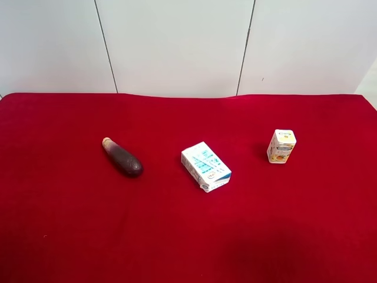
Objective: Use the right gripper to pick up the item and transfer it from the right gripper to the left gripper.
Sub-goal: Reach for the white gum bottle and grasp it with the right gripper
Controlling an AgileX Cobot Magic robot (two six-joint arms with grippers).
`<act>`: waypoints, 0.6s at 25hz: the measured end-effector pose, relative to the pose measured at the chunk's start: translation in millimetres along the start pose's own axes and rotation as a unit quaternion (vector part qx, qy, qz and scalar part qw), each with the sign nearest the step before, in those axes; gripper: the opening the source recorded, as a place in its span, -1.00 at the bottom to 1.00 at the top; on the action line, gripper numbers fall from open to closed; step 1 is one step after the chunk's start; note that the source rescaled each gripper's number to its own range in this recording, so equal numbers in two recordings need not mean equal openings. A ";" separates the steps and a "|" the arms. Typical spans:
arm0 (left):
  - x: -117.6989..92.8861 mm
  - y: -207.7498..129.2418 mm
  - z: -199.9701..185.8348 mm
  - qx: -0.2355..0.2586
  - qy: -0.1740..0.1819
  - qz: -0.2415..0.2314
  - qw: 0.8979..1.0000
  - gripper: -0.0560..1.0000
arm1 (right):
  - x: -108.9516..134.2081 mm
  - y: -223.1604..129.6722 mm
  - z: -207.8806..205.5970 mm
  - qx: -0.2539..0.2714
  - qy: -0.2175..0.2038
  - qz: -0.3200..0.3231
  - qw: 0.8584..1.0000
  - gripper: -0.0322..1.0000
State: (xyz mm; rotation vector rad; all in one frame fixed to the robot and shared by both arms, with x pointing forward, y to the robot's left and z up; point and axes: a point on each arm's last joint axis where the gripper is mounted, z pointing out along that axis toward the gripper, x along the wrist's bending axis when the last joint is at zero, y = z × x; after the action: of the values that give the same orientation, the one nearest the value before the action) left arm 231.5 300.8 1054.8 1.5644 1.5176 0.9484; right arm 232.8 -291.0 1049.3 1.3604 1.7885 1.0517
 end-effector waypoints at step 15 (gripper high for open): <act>0.0 0.0 0.0 0.000 0.000 0.000 1.000 1.00 | 0.0 0.0 0.0 0.000 0.000 0.000 1.000 1.00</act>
State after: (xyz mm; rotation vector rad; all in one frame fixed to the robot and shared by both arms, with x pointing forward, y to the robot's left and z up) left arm 231.5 300.8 1054.8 1.5644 1.5176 0.9484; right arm 232.8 -291.0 1049.3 1.3604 1.7885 1.0517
